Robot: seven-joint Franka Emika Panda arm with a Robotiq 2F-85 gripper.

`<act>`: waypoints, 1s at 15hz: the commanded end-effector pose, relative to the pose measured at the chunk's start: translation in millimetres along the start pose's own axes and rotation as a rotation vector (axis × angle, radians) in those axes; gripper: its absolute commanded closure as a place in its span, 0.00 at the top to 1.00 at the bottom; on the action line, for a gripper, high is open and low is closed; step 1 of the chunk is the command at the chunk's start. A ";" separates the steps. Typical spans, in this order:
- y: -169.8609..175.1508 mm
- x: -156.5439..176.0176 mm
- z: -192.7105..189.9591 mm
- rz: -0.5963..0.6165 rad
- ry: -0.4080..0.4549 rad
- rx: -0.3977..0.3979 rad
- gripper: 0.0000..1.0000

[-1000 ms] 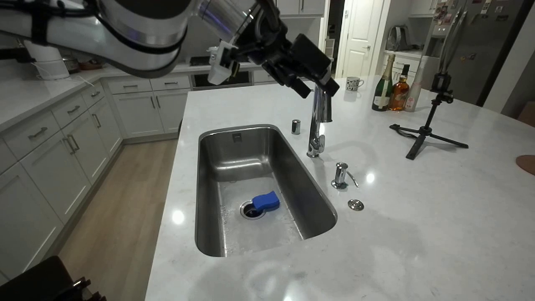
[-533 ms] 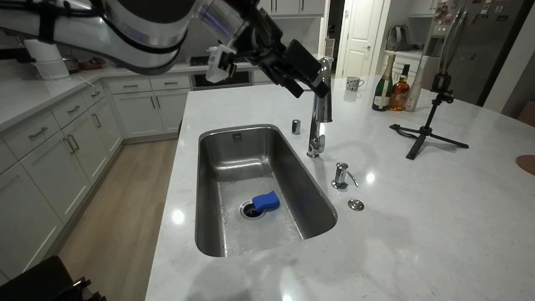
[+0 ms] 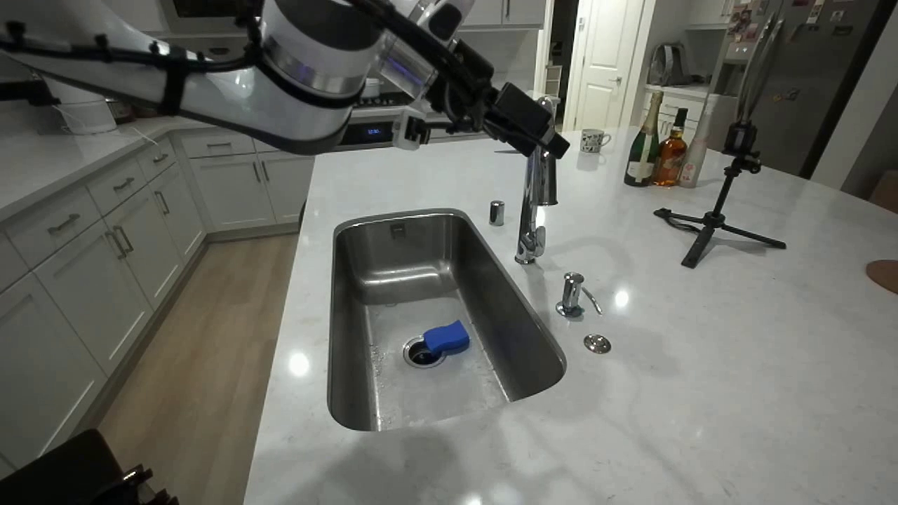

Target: Move the faucet nozzle to the center

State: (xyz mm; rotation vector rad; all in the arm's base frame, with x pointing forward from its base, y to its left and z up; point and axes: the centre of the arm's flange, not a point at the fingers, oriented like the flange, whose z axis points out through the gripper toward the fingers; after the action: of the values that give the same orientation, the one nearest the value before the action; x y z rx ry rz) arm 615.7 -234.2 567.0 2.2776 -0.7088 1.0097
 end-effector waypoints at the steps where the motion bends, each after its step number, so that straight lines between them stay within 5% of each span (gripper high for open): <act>1: -29.0 31.2 24.8 0.003 0.087 -0.045 1.00; 12: -49.6 75.7 69.1 -0.039 0.175 -0.104 0.99; 14: -47.9 76.7 78.0 -0.070 0.163 -0.097 0.87; 15: -46.3 77.1 82.0 -0.081 0.148 -0.079 0.69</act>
State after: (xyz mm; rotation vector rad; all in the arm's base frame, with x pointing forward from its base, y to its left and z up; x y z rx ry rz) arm 712.4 -259.6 560.8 2.1056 -0.6183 1.1030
